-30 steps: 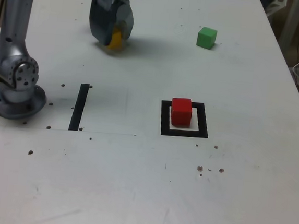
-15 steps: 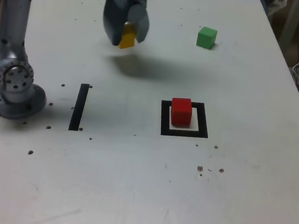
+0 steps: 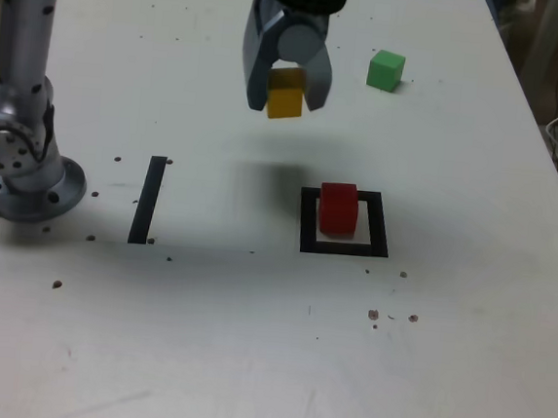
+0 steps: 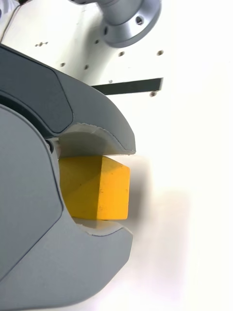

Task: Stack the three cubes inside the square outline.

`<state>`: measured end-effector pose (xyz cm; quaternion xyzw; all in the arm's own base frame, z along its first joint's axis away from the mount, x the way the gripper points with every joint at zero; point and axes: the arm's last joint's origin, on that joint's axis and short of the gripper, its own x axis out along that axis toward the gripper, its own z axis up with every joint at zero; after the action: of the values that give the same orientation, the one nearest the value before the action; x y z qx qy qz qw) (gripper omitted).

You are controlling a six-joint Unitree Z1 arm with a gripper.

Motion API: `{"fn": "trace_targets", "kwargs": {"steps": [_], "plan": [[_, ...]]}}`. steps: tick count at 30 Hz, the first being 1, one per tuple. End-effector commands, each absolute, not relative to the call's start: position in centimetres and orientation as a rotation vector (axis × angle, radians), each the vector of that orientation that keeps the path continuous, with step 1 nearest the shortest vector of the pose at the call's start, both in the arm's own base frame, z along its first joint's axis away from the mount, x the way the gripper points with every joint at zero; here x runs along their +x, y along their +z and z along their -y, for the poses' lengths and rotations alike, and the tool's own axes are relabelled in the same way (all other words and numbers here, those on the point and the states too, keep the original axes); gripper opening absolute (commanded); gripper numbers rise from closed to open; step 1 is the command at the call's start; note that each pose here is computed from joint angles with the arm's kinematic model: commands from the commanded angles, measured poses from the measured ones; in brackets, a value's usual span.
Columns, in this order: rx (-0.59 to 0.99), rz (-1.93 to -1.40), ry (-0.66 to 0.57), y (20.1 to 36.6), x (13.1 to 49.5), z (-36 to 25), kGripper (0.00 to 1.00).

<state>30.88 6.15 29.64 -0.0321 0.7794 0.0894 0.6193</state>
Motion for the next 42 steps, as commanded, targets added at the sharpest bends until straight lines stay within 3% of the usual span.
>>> {"fn": "trace_targets", "kwargs": {"steps": [1,9,17,42], "plan": [[-0.058,-1.796,0.189,29.7,31.5,-4.9,0.17],[-0.013,-1.765,0.141,30.2,33.6,-0.3,0.17],[-0.027,-1.779,0.116,28.9,35.2,1.4,0.17],[-0.05,-1.791,0.087,26.2,35.8,2.2,0.19]]}}
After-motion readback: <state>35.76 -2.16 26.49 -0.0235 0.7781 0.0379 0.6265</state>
